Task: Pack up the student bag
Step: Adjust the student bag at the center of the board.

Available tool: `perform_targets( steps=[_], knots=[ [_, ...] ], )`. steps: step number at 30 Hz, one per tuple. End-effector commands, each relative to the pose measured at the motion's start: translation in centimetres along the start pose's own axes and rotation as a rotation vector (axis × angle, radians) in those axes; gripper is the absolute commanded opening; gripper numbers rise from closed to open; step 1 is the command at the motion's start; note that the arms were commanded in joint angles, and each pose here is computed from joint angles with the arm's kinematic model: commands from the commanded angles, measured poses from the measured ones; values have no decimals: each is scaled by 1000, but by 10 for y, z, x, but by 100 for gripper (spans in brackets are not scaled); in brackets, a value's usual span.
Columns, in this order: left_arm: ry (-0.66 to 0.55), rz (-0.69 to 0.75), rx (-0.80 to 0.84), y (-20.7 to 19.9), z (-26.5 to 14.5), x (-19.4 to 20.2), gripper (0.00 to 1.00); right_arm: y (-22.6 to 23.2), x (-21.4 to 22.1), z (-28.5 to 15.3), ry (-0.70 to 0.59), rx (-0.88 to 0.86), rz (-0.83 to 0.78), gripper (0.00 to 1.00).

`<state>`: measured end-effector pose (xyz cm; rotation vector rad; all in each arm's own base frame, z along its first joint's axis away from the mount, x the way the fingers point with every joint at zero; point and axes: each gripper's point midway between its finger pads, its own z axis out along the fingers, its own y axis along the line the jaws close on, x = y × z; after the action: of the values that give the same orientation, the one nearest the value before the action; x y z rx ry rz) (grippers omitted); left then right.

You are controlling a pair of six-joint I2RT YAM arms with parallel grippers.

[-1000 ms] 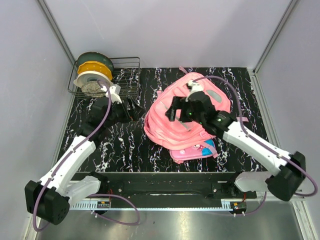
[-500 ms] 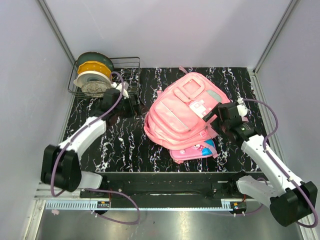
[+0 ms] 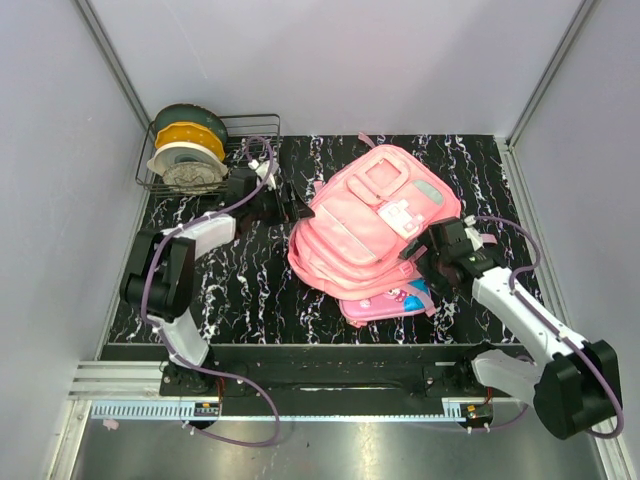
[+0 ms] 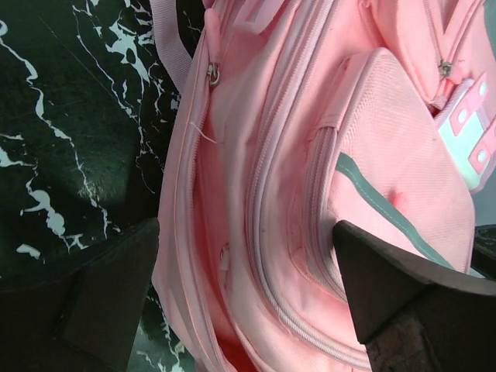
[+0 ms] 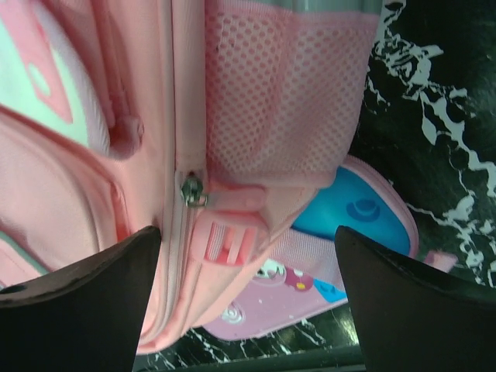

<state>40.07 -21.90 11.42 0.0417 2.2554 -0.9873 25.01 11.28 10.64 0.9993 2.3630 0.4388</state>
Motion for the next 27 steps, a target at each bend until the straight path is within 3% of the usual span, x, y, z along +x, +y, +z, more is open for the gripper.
perform_targets(
  steps=[1,5,6,9,10,11,12,13,15,19,27],
  knots=[
    [-38,70,125,-10,15,-19,99,10,-8,18,-12,-30,-1,100],
    [10,42,217,-13,28,-5,97,21,-17,27,-42,-97,-38,100],
    [19,31,227,-12,30,-2,86,26,-21,30,-55,-126,-54,99],
    [35,-4,268,-12,30,14,66,45,-21,31,-73,-260,-107,85],
    [56,-47,276,-10,28,26,48,48,-23,32,-78,-277,-114,81],
    [37,-42,298,-12,28,24,42,50,-23,33,-77,-288,-125,66],
    [42,-55,307,-12,28,29,37,57,-23,35,-69,-310,-158,61],
    [65,-92,313,-12,27,40,25,60,-22,37,-61,-315,-177,57],
    [66,-97,341,-15,28,47,14,67,-23,43,-42,-317,-228,44],
    [98,-136,327,-18,25,76,0,77,-26,55,-33,-318,-311,37],
    [49,-170,299,-28,-8,110,0,134,-48,70,-42,-408,-474,38]
  ],
)
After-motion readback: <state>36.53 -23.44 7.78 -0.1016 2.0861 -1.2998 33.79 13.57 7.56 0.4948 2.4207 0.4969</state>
